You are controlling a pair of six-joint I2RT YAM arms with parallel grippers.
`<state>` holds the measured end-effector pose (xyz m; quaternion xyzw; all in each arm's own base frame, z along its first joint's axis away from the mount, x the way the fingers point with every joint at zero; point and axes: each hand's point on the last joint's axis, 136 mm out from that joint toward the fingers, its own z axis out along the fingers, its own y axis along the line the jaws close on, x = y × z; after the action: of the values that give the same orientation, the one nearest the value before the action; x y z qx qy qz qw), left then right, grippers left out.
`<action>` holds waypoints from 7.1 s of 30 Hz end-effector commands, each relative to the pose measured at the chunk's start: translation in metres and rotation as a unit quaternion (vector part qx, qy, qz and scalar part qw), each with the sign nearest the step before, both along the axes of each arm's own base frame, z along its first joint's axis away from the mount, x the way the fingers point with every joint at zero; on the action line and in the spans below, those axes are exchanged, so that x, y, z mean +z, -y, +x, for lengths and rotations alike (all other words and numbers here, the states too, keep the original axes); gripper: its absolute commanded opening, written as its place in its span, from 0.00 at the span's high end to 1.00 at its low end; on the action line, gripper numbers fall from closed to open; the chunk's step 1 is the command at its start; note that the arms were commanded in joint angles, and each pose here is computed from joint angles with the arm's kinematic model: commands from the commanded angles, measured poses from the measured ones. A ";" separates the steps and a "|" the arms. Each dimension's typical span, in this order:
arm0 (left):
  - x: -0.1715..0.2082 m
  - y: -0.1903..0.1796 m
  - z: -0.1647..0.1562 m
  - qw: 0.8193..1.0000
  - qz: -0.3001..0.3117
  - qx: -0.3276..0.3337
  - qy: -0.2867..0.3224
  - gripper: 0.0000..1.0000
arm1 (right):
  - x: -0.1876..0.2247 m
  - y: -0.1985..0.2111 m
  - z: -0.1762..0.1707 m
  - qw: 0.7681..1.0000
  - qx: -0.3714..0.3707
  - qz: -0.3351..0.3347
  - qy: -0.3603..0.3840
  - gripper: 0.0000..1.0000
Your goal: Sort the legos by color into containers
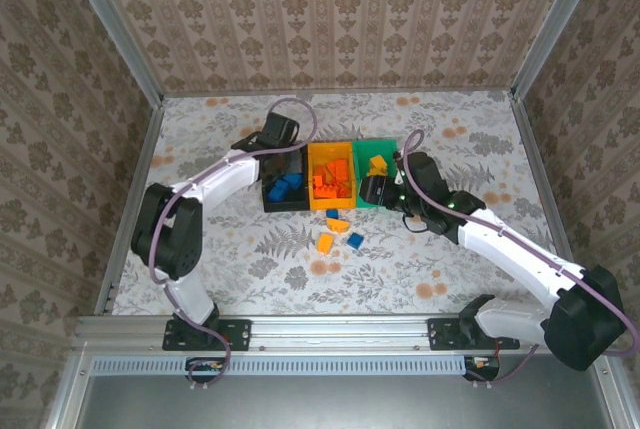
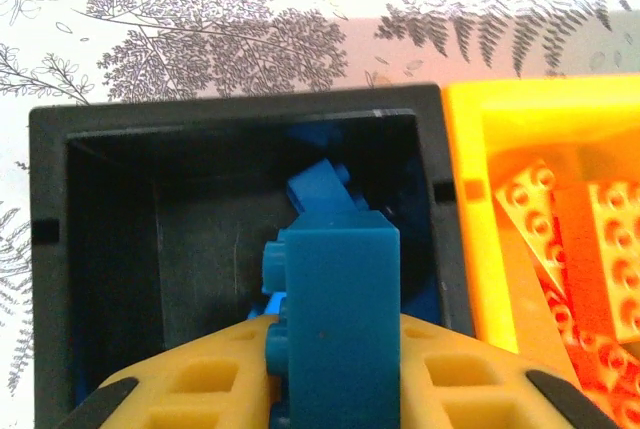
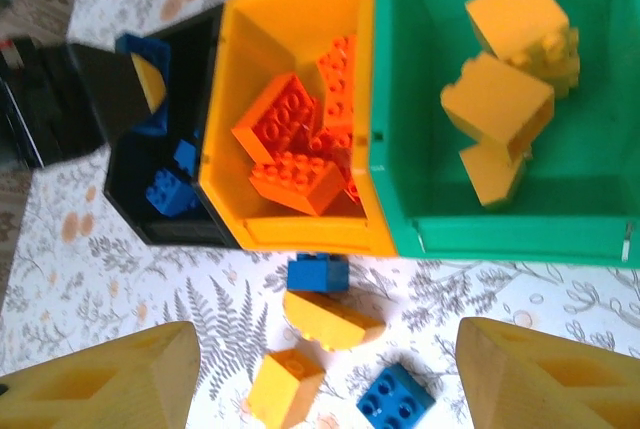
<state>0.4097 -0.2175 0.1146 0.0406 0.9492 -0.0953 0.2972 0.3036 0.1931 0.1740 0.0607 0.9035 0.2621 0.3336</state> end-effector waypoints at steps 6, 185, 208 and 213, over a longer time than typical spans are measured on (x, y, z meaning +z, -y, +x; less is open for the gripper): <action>0.066 0.007 -0.002 0.998 -0.029 -0.014 0.060 0.28 | -0.055 -0.016 -0.025 0.996 0.032 -0.039 -0.068 0.27; 0.033 0.002 -0.177 0.987 -0.114 -0.048 0.102 0.00 | -0.098 -0.064 -0.026 0.991 0.062 -0.112 -0.029 0.24; -0.003 -0.064 -0.212 0.988 -0.121 0.018 0.092 0.00 | -0.145 -0.105 -0.013 0.961 0.142 -0.223 -0.077 0.41; -0.007 -0.067 -0.213 0.989 -0.118 0.022 0.086 0.00 | -0.152 -0.106 -0.018 0.956 0.152 -0.230 -0.096 0.57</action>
<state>0.1989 -0.1606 0.1175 0.0066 0.8954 -0.2131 0.3910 0.3027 0.3073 0.0442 -0.1125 0.9530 0.1130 0.2575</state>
